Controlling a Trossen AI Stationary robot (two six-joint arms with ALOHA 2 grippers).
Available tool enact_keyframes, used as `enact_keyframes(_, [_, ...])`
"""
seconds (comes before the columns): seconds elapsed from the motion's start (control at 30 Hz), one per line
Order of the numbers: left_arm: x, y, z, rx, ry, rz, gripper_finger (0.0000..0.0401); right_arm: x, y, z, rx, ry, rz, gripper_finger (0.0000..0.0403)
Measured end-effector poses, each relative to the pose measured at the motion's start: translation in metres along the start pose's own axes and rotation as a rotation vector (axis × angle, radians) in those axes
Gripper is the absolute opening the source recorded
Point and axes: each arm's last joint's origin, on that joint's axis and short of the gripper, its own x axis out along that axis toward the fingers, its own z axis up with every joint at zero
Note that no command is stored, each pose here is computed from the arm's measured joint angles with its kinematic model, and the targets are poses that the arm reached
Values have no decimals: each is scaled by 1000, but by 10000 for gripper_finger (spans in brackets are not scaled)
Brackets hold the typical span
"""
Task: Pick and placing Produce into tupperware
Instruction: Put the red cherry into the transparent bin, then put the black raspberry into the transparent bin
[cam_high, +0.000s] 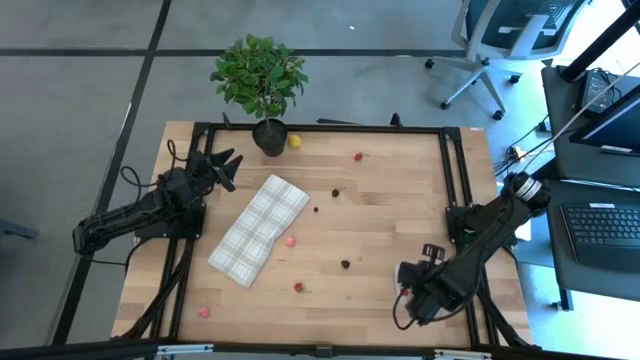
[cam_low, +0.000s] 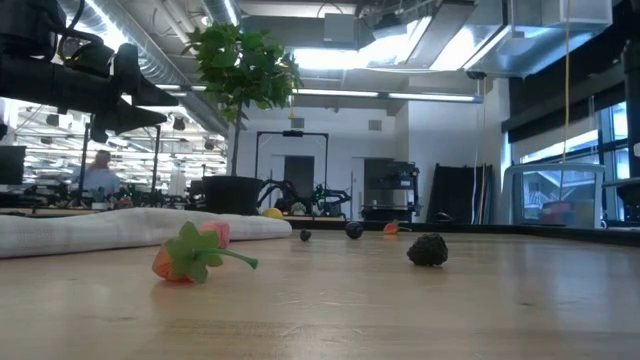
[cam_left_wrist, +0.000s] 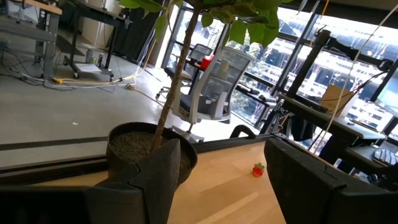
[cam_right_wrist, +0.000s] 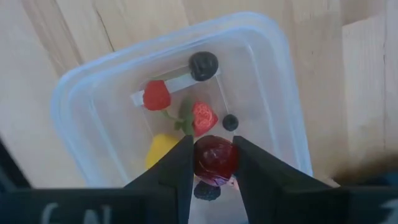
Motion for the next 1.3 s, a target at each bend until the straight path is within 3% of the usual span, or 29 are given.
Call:
enact_keyframes(0.4, [0,0,0,0,0,0,225,0,0,1,28,11,7,219])
enact_keyframes(0.57, [0,0,0,0,0,0,225,-17,11,16,24,-51,140,240])
enact_keyframes(0.7, [0,0,0,-1,0,0,225,-37,20,38,-83,-180,280,242])
enact_keyframes(0.8, [0,0,0,-1,0,0,225,-53,26,55,-160,-368,333,242])
enact_keyframes(0.93, [0,0,0,-1,0,0,225,-67,33,72,-259,-671,297,242])
enact_keyframes(1.0, [0,0,0,-1,0,0,225,-67,33,78,-299,-750,246,242])
enact_keyframes(1.07, [0,0,0,-1,0,0,225,-63,28,83,-276,-759,204,242])
enact_keyframes(1.2, [0,0,0,-1,0,0,225,-46,7,102,-57,-706,180,236])
enact_keyframes(1.3, [0,0,0,0,0,0,225,-29,-8,112,-18,-663,133,233])
